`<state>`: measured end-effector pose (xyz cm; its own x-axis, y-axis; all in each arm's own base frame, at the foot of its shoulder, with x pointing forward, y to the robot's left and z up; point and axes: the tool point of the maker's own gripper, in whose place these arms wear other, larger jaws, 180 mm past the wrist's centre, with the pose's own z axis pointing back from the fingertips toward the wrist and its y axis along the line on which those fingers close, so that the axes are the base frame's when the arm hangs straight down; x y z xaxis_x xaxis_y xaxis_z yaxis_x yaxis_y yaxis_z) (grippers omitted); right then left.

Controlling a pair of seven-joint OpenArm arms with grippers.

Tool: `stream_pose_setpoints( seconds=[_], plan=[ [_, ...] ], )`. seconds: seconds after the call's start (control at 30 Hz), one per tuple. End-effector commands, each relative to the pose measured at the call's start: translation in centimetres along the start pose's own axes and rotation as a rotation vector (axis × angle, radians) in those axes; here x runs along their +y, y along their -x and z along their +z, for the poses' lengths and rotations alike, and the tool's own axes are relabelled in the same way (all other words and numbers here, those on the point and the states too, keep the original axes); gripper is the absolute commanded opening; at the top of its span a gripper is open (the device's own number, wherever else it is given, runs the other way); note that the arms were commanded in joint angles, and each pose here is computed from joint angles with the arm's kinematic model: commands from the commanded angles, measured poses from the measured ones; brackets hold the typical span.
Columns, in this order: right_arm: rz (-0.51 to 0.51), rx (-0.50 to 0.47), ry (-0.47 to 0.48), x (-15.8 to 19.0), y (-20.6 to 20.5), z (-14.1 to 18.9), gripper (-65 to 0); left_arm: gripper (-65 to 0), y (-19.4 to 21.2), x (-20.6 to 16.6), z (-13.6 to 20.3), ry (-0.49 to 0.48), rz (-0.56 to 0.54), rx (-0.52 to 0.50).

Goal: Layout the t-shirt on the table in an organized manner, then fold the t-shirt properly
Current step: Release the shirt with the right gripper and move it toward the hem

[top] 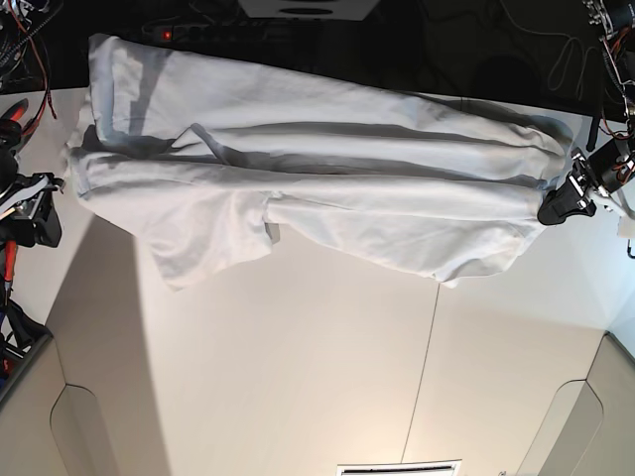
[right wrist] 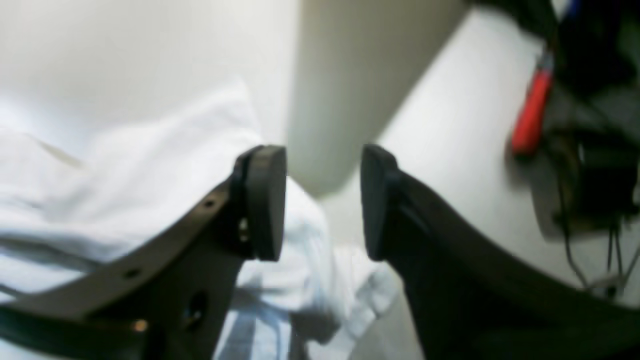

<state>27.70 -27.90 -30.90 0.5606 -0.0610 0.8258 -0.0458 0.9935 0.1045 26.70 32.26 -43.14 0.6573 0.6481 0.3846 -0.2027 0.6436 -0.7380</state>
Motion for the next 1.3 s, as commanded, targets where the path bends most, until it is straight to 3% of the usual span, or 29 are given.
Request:
stream_pose_setpoints(
  seconds=[0.0,0.17,0.33,0.47,0.6,0.73,0.8,0.83,0.9,1.07,1.27],
  plan=[
    [0.019,-0.048,0.004,-0.2,-1.6,0.3,-40.4,-48.3,-2.4,-0.8,0.7,0.021,-0.032,-0.053],
    [-0.005,-0.068,-0.007,0.3,-1.9,-0.3,-40.4,-48.3,-2.4,-0.8,0.6,0.021,-0.031,-0.055],
    [-0.123,-0.093,-0.047,0.4,-1.6,-3.5,-40.3,-48.3,-2.5,-0.8,0.6,0.021,-0.032,-0.061],
    [-0.245,-0.027,-0.126,1.5,0.0,-8.7,-31.5,-48.3,-2.5,-0.8,0.6,0.021,-0.032,-0.060],
    [-0.324,0.090,-0.227,4.6,1.9,-13.7,-31.1,-48.3,-2.5,-0.8,0.6,0.021,-0.032,-0.061],
    [-0.299,0.216,-0.295,7.9,3.6,-16.5,-31.5,-48.3,-2.5,-0.8,0.6,0.021,-0.032,-0.060],
    [-0.245,0.265,-0.300,8.9,4.3,-17.1,-37.4,-48.3,-2.5,-0.8,0.6,0.021,-0.032,-0.061],
    [-0.217,0.281,-0.299,9.3,4.7,-17.3,-44.0,-48.3,-2.5,-0.8,0.6,0.021,-0.032,-0.061],
    [-0.184,0.299,-0.293,9.6,5.0,-17.4,-63.5,-48.3,-2.5,-0.8,0.6,0.021,-0.032,-0.061],
    [-0.178,0.284,-0.288,9.4,4.4,-17.3,-65.0,-48.3,-2.5,-0.8,0.6,0.021,-0.031,-0.061],
    [-0.078,0.197,-0.300,10.5,0.7,-15.6,-65.0,-48.3,-2.5,-0.8,0.6,0.021,-0.031,-0.061]
  ],
)
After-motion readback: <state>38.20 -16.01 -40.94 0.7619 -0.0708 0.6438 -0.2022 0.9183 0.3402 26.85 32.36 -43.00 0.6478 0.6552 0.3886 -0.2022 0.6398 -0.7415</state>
